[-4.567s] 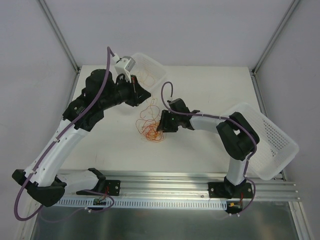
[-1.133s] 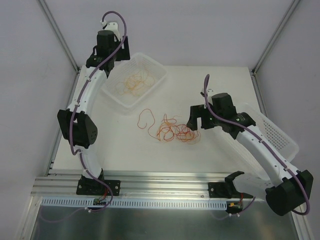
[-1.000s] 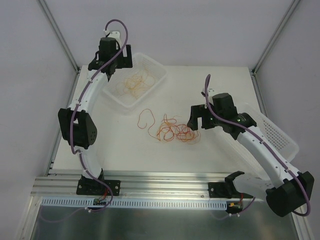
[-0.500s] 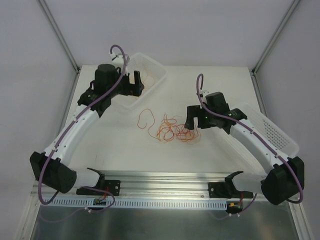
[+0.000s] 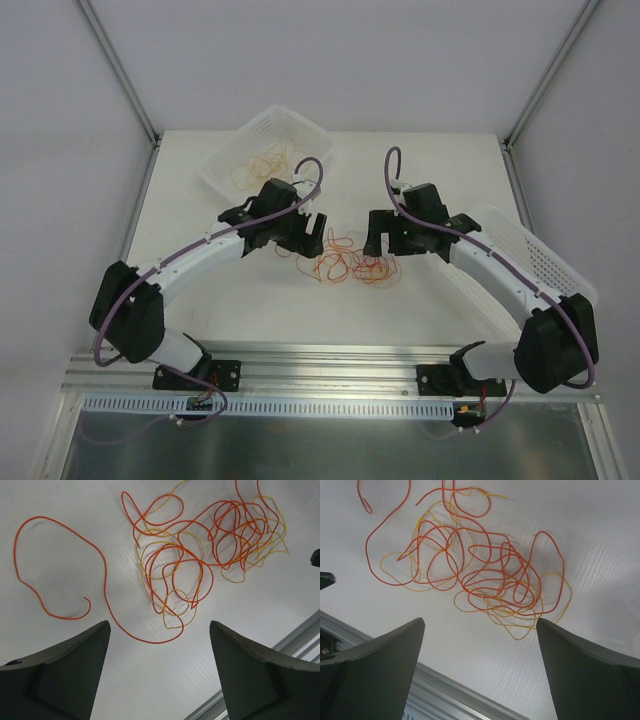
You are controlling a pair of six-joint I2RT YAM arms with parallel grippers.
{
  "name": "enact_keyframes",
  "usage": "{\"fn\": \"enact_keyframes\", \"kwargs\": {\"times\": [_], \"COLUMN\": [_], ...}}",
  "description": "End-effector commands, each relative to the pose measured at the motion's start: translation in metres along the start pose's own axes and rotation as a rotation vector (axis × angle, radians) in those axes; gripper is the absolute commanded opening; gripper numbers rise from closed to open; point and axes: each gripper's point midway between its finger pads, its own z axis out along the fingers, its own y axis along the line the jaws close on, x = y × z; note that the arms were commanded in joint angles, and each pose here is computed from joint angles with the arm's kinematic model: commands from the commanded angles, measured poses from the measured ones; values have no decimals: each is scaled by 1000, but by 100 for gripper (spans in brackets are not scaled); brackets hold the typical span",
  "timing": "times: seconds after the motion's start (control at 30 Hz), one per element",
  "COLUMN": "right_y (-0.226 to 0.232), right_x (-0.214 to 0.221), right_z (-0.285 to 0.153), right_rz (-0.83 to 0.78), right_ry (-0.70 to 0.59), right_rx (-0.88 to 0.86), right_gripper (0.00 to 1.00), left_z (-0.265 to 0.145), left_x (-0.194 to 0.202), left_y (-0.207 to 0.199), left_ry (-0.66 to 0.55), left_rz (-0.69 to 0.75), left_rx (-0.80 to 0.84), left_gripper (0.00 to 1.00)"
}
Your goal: Untangle the cables
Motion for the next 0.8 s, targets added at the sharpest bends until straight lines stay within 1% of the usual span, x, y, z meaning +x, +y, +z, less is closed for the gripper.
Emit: {"fn": "enact_keyframes", "kwargs": {"times": [0.0,0.03,0.13,0.23,0.27,0.33,0.37,0.47,0.5,0.57,0.6,0.7,0.77], "right_y": [7,7,6,2,1,-1,-2,-3,-3,-3,-2,0,1], "right_x": [1,3,6,12,14,18,18,22,22,22,20,19,18], "right_z": [2,1,-3,-4,-6,-7,-8,-8,-8,-8,-8,-8,-7], "right_rz": [17,20,23,25,29,31,34,37,39,39,40,38,34], "right_ry": [-13,-14,-23,-20,-25,-23,-29,-24,-26,-26,-31,-35,-35], "right_rx": [-29,-29,-21,-7,-1,6,7,13,12,11,7,3,1], "right_gripper": [100,100,100,100,100,100,100,100,100,99,100,100,100], "left_z": [20,31,49,60,61,64,65,66,66,68,68,70,71], "left_x": [-2,7,18,29,32,35,36,37,38,41,42,47,52], "left_y": [-17,-19,-20,-17,-20,-21,-22,-23,-24,-24,-24,-23,-21], "left_ry": [35,79,137,180,192,205,209,213,218,226,229,243,254], "left_rz": [81,82,81,74,72,74,77,82,82,81,81,80,80], "left_rx": [83,102,114,113,127,134,137,139,142,143,144,140,131], "left_gripper": [81,77,70,64,60,55,50,39,33,30,26,20,20]}}
